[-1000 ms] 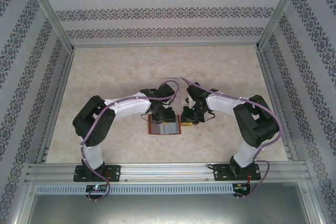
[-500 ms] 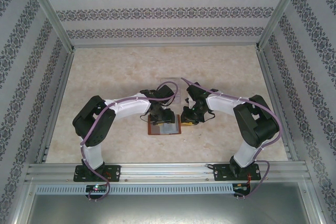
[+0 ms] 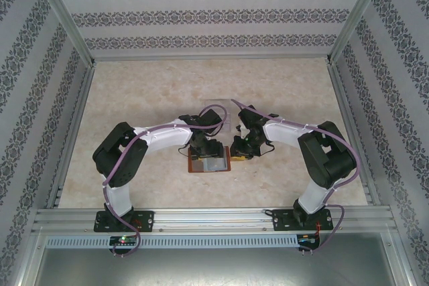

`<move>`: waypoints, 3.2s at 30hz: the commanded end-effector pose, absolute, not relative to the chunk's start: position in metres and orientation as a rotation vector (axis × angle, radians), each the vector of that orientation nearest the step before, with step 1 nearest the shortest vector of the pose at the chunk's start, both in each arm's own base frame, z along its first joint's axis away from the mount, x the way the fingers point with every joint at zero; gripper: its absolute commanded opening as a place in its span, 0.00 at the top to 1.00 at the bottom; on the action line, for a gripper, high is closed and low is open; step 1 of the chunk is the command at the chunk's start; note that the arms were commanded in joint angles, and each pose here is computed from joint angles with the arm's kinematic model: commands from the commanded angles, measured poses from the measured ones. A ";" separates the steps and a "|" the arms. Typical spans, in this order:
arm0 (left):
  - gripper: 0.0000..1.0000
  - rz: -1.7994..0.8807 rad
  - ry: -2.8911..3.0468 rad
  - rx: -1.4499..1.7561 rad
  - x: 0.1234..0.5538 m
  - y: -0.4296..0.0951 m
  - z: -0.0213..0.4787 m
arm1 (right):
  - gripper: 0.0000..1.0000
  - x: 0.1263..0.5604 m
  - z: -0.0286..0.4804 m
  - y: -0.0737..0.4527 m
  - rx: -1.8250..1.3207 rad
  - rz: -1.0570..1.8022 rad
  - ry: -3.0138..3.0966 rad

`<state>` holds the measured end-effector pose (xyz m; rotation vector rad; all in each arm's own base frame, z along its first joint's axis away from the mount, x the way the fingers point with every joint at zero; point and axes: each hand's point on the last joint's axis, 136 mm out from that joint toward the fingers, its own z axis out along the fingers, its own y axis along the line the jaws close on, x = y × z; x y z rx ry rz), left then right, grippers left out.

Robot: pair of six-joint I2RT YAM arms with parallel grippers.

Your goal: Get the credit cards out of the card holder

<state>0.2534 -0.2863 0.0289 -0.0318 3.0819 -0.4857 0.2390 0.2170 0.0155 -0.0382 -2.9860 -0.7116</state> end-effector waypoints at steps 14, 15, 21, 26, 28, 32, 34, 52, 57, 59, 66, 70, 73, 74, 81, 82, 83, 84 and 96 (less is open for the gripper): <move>0.57 -0.282 3.058 -0.027 0.239 -0.245 0.055 | 0.74 0.223 -0.004 0.209 -0.026 -0.614 -2.947; 0.59 -0.273 3.060 -0.025 0.239 -0.243 0.055 | 0.74 0.223 -0.004 0.209 -0.025 -0.615 -2.947; 0.78 -0.257 3.063 -0.015 0.237 -0.237 0.054 | 0.74 0.224 -0.004 0.209 -0.027 -0.611 -2.947; 0.89 -0.197 3.076 -0.007 0.235 -0.225 0.047 | 0.74 0.223 -0.008 0.204 -0.048 -0.567 -2.949; 0.90 -0.172 3.088 -0.008 0.233 -0.220 0.043 | 0.74 0.222 -0.012 0.201 -0.062 -0.547 -2.942; 0.89 -0.136 3.115 -0.006 0.229 -0.211 0.033 | 0.74 0.220 -0.015 0.198 -0.071 -0.525 -2.940; 0.89 -0.124 3.128 0.001 0.227 -0.209 0.030 | 0.74 0.220 -0.015 0.198 -0.068 -0.516 -2.941; 0.76 -0.126 3.051 -0.023 0.235 -0.185 0.060 | 0.74 0.232 0.011 0.206 -0.063 -0.561 -2.982; 0.75 -0.215 3.007 -0.056 0.245 -0.186 0.072 | 0.74 0.234 0.023 0.211 -0.054 -0.593 -2.997; 0.75 -0.298 2.983 -0.066 0.251 -0.193 0.077 | 0.74 0.235 0.028 0.215 -0.053 -0.619 -2.998; 0.74 -0.695 2.914 -0.094 0.270 -0.240 0.087 | 0.74 0.240 0.040 0.237 -0.056 -0.749 -2.980; 0.74 -0.903 2.883 -0.113 0.276 -0.266 0.084 | 0.74 0.243 0.044 0.250 -0.048 -0.809 -2.964; 0.73 -1.018 2.873 -0.127 0.279 -0.281 0.080 | 0.74 0.244 0.046 0.258 -0.048 -0.852 -2.954; 0.71 -1.044 2.872 -0.134 0.279 -0.284 0.078 | 0.74 0.245 0.046 0.260 -0.047 -0.860 -2.951; 0.69 -1.112 2.885 -0.166 0.278 -0.292 0.067 | 0.74 0.247 0.041 0.265 -0.053 -0.867 -2.937; 0.69 -1.115 2.891 -0.170 0.277 -0.292 0.064 | 0.74 0.247 0.040 0.265 -0.052 -0.865 -2.937; 0.69 -1.116 2.897 -0.174 0.276 -0.292 0.062 | 0.74 0.247 0.039 0.265 -0.051 -0.864 -2.936; 0.70 -1.114 2.906 -0.183 0.275 -0.291 0.059 | 0.74 0.247 0.039 0.265 -0.050 -0.862 -2.936; 0.70 -1.045 2.985 -0.212 0.262 -0.281 0.036 | 0.74 0.252 0.040 0.274 -0.049 -0.916 -2.924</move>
